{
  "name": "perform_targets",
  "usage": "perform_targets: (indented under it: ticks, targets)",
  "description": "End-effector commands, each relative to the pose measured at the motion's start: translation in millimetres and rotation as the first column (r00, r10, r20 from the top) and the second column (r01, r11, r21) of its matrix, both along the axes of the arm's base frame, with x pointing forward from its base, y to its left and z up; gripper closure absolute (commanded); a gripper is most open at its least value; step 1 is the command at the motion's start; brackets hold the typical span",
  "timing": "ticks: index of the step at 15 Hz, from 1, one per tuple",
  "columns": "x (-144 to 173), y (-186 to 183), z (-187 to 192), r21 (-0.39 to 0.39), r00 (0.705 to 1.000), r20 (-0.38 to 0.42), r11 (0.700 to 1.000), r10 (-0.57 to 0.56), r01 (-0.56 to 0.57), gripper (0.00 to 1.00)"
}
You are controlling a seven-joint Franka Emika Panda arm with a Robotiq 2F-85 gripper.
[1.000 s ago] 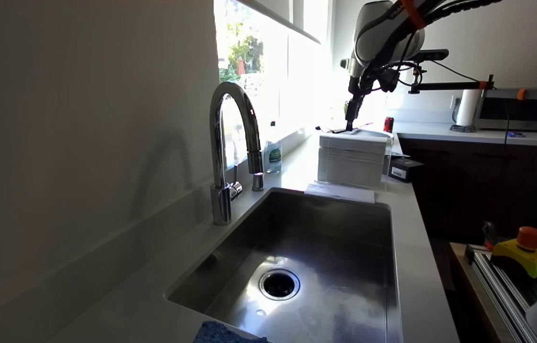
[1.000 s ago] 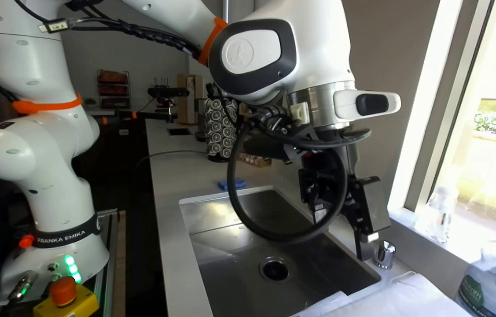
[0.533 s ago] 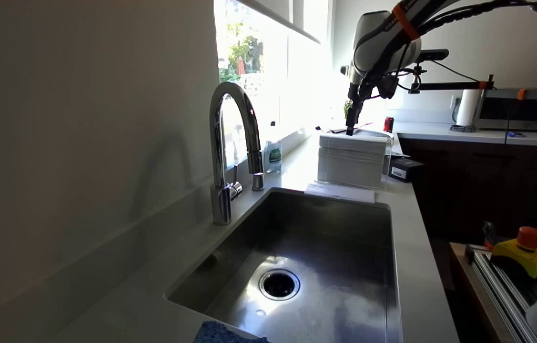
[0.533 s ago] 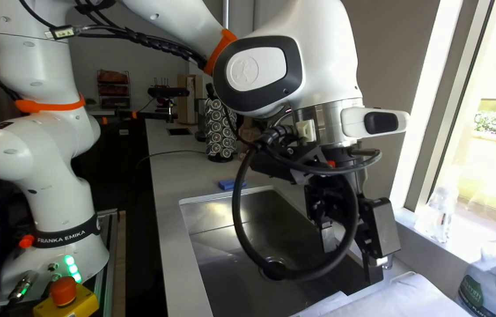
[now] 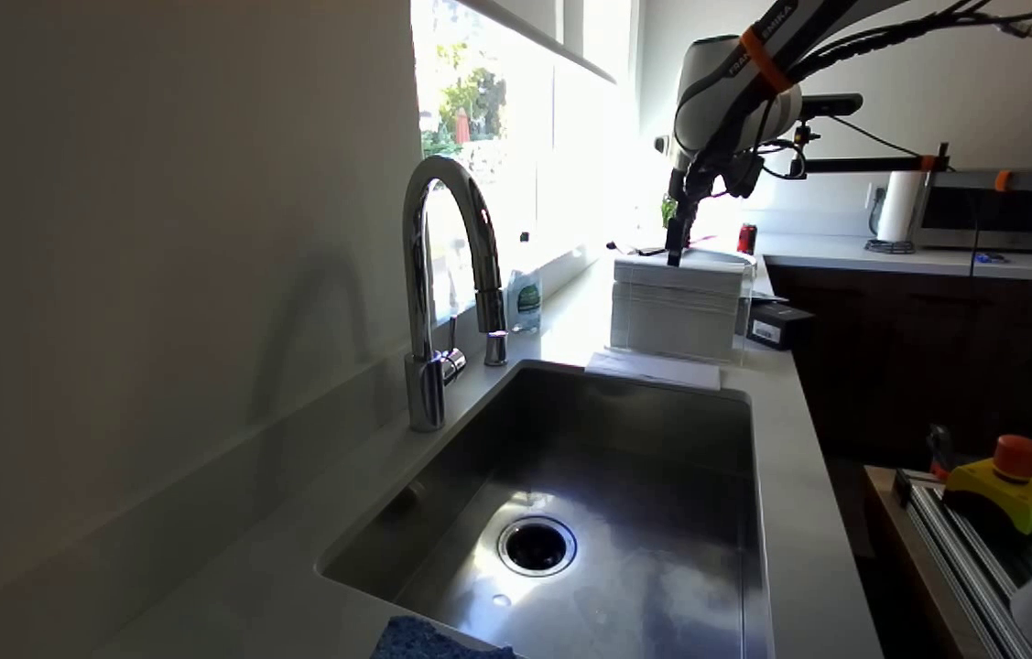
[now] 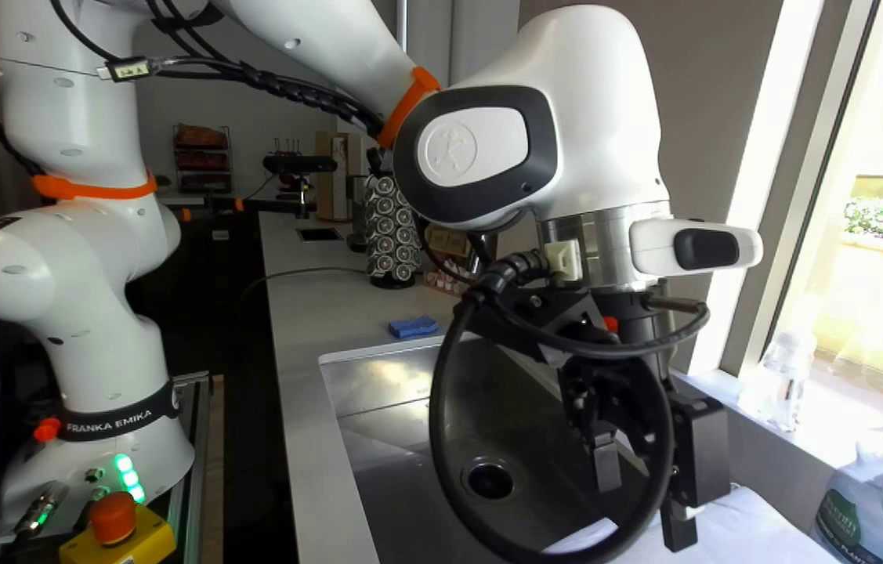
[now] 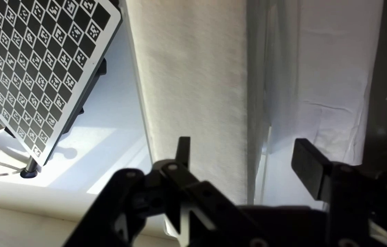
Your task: Pick a paper towel and put it on the side of the sink
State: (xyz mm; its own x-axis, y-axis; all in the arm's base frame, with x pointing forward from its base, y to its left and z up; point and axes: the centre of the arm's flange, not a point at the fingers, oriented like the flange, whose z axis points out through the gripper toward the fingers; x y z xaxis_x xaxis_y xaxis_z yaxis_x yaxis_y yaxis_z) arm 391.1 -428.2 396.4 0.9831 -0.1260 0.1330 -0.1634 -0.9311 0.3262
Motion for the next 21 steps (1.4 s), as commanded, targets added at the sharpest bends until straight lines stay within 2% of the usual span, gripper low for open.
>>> perform_targets:
  ticks: [1, 4, 5, 6, 11, 13, 14, 16, 20, 21]
  targets:
    - [3.1, -15.2, -10.1, 0.000, 1.000, 0.005, 1.000, 0.003, -0.003, 0.24]
    - [3.3, -18.4, -11.7, 0.002, 1.000, 0.003, 1.000, -0.003, 0.003, 0.37]
    - [3.7, -19.4, -11.8, 0.002, 1.000, 0.004, 1.000, -0.005, 0.005, 0.45]
    - [3.7, -19.9, -12.5, 0.003, 1.000, 0.005, 1.000, -0.006, 0.006, 0.40]
    - [5.1, -20.0, -10.4, 0.003, 1.000, 0.011, 1.000, -0.008, 0.008, 0.45]
    - [5.7, -19.6, -10.1, 0.006, 1.000, 0.013, 1.000, -0.008, 0.008, 0.52]
    - [6.0, -19.2, -11.1, 0.008, 1.000, 0.012, 1.000, -0.007, 0.007, 0.59]
    - [6.3, -18.5, -12.7, 0.012, 1.000, 0.011, 1.000, -0.005, 0.005, 0.57]
    - [6.9, -18.6, -15.4, 0.020, 1.000, 0.010, 1.000, -0.004, 0.004, 0.65]
    - [6.9, -18.6, -15.9, 0.021, 1.000, 0.009, 1.000, -0.004, 0.003, 0.73]
